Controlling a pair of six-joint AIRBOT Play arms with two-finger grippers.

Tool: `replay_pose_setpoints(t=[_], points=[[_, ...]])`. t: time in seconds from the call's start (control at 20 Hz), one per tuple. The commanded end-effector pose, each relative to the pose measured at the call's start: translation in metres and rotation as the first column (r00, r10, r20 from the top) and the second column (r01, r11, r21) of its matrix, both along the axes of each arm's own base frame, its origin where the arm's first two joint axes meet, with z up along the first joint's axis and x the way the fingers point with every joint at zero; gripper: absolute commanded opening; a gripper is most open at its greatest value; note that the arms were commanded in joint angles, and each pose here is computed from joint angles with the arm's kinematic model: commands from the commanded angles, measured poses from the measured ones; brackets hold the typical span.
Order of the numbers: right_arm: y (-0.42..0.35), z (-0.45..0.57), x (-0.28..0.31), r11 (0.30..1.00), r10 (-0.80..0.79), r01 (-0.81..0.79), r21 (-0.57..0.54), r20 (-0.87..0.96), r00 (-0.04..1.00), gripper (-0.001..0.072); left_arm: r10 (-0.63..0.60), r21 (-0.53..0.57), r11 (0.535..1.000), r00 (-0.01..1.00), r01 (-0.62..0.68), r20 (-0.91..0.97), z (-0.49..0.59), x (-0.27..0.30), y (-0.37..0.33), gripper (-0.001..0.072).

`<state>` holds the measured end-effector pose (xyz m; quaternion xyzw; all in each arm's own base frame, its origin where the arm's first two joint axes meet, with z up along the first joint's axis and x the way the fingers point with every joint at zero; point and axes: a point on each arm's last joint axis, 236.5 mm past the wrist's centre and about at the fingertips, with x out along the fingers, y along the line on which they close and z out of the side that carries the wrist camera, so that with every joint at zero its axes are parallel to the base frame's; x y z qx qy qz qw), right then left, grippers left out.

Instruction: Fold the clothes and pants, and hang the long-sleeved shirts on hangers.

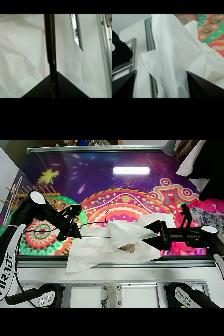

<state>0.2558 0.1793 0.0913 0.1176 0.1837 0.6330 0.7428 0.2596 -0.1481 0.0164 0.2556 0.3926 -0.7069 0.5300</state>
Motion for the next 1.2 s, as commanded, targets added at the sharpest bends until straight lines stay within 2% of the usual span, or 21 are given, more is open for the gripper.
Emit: replay_pose_setpoints(t=[0.0, 1.15], points=[[0.018, -0.010, 0.005, 1.000, 0.010, -0.010, 0.003, -0.024, 1.000, 0.0698, 0.000, 0.000, 1.000, 1.000, 0.000, -0.001, 0.000, 0.000, 0.000, 0.0012], [0.032, -0.012, 0.011, 1.000, -0.005, 0.005, -0.001, -0.020, 1.000, 0.0698, 0.000, 0.000, 1.000, 1.000, 0.000, -0.001, 0.000, 0.000, 0.000, 0.0012]])
